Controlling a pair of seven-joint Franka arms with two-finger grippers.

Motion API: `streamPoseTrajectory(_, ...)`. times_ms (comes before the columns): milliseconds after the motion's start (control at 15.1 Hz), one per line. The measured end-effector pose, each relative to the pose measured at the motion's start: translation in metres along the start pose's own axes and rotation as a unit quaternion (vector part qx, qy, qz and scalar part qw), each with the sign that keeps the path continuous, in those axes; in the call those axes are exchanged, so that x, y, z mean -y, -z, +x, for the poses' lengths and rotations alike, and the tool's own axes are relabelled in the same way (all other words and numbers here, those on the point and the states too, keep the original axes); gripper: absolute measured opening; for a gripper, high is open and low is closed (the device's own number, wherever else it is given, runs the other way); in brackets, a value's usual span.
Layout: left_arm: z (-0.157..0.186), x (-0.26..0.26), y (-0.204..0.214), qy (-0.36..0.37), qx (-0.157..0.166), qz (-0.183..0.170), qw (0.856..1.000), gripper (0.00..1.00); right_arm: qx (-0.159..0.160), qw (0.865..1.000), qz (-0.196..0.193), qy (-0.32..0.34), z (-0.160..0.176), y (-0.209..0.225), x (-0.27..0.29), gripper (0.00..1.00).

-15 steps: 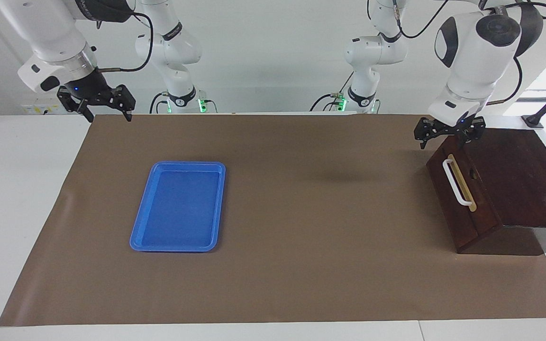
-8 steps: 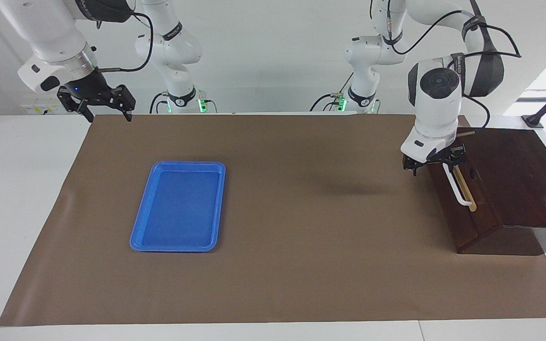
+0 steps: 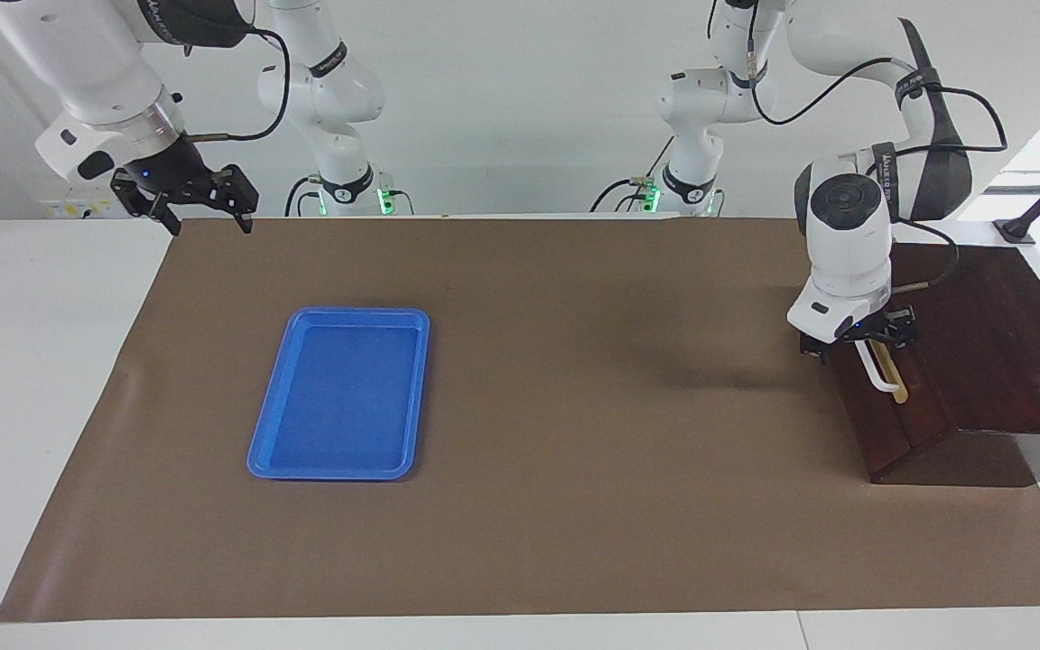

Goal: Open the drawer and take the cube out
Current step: 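Pull the drawer handle outward with the left gripper while the right gripper advances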

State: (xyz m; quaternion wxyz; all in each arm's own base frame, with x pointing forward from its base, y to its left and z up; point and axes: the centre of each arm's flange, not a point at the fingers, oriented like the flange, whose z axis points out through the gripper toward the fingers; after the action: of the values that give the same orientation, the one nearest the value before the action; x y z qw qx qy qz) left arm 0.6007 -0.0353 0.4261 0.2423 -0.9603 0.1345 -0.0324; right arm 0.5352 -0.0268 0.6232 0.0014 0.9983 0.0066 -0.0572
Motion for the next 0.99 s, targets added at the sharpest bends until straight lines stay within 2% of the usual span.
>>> streamPoseTrajectory(198,-0.004,-0.002,-0.018,-0.01,0.004,0.007,1.0,1.0,0.002,1.0,0.019,-0.015,0.003,-0.012,0.002,1.0)
streamPoseTrajectory(528,-0.004,0.004,-0.034,-0.008,0.004,0.005,1.0,1.0,0.02,0.992,0.063,-0.11,0.0,-0.032,0.013,1.0)
streamPoseTrajectory(792,-0.005,-0.002,-0.037,-0.015,0.0,0.005,1.0,1.0,0.038,0.977,0.088,-0.192,-0.004,-0.046,0.02,1.0)
streamPoseTrajectory(990,-0.008,-0.009,-0.045,-0.021,0.001,0.002,1.0,1.0,0.055,0.959,0.107,-0.258,-0.002,-0.058,0.025,1.0)
